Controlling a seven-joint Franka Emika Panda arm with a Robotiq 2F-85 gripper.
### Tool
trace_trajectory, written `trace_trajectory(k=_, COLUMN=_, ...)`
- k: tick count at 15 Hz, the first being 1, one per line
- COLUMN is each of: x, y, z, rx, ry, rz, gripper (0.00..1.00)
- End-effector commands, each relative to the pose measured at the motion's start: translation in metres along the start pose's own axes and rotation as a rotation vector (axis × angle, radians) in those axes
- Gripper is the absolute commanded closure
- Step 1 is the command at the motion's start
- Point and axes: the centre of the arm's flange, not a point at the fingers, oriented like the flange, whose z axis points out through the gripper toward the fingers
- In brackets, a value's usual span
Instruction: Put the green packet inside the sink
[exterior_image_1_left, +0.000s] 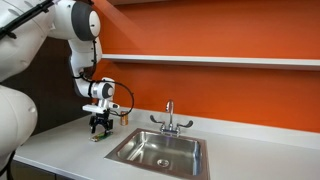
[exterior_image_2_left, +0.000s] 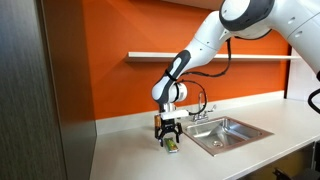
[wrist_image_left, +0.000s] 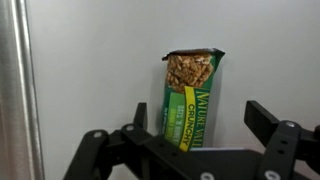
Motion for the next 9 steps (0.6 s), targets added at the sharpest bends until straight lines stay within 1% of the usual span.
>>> trace_trajectory(k=1, x=0.0072, y=0.0001, z=-0.0019, rx=0.005, ry=-0.007, rz=-0.008, gripper=0.0)
trace_trajectory(k=6, x=0.0076, y=0.0022, z=-0.0001, rx=0.007, ry=-0.01, rz=-0.004, gripper=0.0)
trace_trajectory(k=7, x=0.0078, y=0.0028, z=0.0005, rx=0.007, ry=-0.01, rz=-0.004, gripper=0.18)
trace_trajectory(k=9, x=0.0082, y=0.0036, z=0.0023, rx=0.008, ry=-0.012, rz=-0.003, gripper=0.35)
